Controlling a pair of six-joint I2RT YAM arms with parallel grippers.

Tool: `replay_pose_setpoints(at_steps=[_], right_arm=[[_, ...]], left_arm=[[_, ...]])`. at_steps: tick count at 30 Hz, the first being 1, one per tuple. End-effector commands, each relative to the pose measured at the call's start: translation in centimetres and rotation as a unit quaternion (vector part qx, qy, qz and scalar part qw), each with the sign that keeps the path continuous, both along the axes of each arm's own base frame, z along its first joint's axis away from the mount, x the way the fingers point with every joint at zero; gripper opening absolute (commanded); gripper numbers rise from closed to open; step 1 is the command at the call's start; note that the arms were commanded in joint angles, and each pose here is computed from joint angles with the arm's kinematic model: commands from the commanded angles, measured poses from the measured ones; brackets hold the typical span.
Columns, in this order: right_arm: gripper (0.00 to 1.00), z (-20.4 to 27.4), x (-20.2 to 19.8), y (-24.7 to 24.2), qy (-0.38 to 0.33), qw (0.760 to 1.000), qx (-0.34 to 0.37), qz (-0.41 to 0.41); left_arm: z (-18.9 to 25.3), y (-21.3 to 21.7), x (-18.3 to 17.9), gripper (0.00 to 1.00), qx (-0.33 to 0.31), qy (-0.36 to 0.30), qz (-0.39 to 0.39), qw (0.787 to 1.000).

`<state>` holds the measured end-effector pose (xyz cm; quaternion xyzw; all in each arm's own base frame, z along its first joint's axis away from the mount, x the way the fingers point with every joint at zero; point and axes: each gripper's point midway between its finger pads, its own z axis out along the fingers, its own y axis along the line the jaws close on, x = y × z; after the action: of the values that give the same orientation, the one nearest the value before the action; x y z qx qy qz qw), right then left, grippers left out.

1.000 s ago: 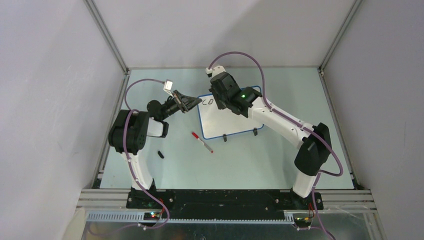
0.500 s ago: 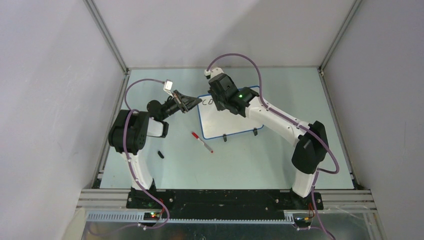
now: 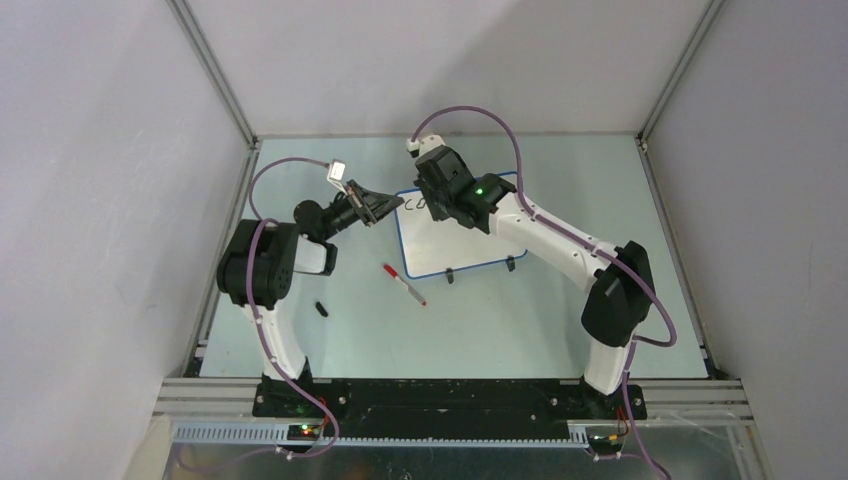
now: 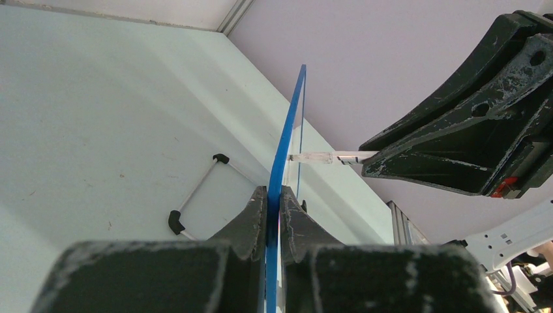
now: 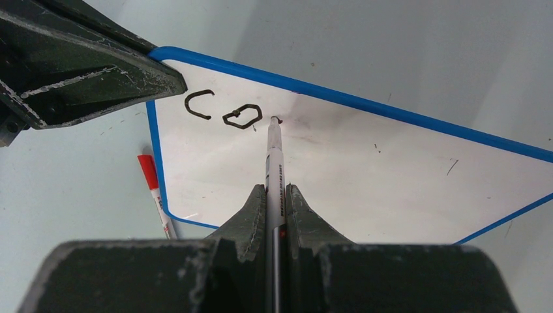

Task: Write a sentence on the whiteboard

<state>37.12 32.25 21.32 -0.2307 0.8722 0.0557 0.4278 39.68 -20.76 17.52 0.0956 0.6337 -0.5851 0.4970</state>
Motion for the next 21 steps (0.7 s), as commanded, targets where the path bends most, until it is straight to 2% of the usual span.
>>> replay_pose_setpoints(at_steps=[1,21], right_arm=[[0.00,1.1,0.5,0.5,-0.009,1.000,0.015,-0.007],[0.00,-0.4,-0.6,-0.7,0.005,1.000,-0.001,-0.007]], left_arm=[[2.7,-0.3,-0.9,0.05,0.000,-0.059,-0.007,0.998],[2.7,-0.3,-1.0,0.05,0.000,-0.059,-0.007,0.998]])
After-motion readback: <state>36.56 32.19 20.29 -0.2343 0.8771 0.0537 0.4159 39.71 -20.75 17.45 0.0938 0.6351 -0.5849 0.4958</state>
